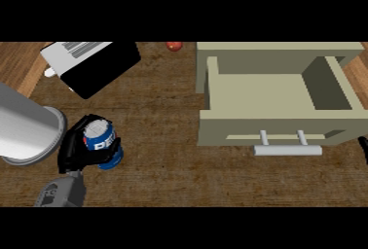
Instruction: Pick up the can, place it into the drawer and close the drawer
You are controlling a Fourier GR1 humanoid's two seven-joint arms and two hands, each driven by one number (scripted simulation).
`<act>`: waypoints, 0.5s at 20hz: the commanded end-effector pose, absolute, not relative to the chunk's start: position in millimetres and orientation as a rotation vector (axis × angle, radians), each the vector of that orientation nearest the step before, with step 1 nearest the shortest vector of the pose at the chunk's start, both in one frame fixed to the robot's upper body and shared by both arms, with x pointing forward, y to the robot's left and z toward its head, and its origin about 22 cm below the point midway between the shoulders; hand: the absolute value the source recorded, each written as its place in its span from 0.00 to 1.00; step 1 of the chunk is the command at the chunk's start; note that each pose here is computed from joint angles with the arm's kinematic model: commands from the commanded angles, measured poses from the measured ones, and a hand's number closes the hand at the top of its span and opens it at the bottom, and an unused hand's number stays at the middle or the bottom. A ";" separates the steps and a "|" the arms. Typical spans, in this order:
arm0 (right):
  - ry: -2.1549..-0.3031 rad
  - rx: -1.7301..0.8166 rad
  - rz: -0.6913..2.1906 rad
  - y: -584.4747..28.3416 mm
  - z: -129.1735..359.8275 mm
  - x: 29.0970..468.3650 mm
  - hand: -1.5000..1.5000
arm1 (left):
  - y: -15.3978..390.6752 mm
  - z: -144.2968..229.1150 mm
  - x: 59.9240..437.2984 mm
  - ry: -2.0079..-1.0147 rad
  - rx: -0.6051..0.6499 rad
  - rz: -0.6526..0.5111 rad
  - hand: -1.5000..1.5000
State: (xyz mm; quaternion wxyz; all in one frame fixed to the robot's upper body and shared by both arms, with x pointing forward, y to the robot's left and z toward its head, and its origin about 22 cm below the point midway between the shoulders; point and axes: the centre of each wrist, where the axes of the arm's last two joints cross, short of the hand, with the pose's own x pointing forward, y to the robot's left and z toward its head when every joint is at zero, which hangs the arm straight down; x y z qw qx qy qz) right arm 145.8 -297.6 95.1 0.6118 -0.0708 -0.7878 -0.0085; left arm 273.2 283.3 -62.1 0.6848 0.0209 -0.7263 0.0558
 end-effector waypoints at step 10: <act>-1.820 -0.167 -0.038 -302.2 93.6 134.1 0.00 | 217.6 -1.1 296.3 -1.699 -0.019 0.043 1.00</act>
